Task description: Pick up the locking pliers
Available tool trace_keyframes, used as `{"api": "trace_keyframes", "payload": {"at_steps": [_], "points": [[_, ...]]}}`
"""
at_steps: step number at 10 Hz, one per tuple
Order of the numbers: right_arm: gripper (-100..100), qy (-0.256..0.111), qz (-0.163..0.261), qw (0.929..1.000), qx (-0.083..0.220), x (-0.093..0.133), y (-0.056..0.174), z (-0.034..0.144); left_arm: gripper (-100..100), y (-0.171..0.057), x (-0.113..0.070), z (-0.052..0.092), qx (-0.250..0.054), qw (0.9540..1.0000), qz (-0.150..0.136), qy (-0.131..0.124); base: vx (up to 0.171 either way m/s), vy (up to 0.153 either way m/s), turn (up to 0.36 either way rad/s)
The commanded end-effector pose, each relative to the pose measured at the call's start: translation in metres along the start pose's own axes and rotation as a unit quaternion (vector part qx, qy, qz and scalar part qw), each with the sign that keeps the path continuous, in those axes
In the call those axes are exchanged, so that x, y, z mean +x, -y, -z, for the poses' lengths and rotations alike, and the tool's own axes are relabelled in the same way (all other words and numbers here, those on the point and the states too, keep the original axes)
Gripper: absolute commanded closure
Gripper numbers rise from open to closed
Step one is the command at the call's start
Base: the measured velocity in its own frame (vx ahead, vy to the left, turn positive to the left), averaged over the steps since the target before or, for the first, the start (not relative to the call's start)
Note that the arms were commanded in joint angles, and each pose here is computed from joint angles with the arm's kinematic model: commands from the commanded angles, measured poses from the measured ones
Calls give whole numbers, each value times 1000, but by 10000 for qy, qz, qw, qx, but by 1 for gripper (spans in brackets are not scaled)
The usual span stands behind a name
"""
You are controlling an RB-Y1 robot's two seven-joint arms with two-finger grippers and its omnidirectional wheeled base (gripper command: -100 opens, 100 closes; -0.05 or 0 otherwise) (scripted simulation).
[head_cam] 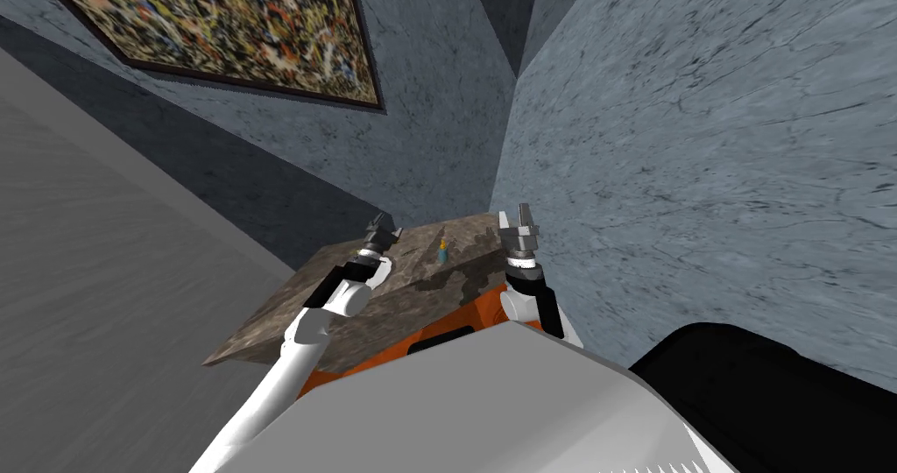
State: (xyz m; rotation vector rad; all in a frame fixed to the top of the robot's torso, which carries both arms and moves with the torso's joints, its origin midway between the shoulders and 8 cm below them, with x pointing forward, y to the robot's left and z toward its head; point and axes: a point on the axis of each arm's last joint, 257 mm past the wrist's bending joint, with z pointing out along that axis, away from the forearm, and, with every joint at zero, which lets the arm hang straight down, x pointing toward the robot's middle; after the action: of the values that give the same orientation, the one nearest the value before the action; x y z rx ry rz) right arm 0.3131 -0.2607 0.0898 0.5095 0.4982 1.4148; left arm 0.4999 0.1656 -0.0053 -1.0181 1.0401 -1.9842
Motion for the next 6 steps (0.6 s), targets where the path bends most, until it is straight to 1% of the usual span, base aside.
{"api": "trace_keyframes", "payload": {"at_steps": [1, 2, 3, 4, 5, 6], "points": [[0, 0, 0, 10000, 0, 0, 0, 0, -100, -11, -5, -7, -227, 9996, 185, 12, -12, 10, -69], [0, 0, 1, 10000, 0, 0, 0, 0, -100, -27, -9, -15, -535, 9979, 362, 8, -11, 11, -164], [0, 0, 0, 10000, 0, 0, 0, 0, -100, -31, -10, -14, -605, 9973, 416, 28, -11, 15, -102], [0, 0, 1, 10000, 0, 0, 0, 0, -100, -47, -17, -20, -930, 9940, 580, 55, -13, 16, -172], [0, 0, 0, 10000, 0, 0, 0, 0, -100, -51, -17, -20, -999, 9930, 632, 78, -10, 18, -94], [0, 0, 1, 10000, 0, 0, 0, 0, -100, -64, -26, -24, -1273, 9885, 806, 130, -10, 20, -197]]}}
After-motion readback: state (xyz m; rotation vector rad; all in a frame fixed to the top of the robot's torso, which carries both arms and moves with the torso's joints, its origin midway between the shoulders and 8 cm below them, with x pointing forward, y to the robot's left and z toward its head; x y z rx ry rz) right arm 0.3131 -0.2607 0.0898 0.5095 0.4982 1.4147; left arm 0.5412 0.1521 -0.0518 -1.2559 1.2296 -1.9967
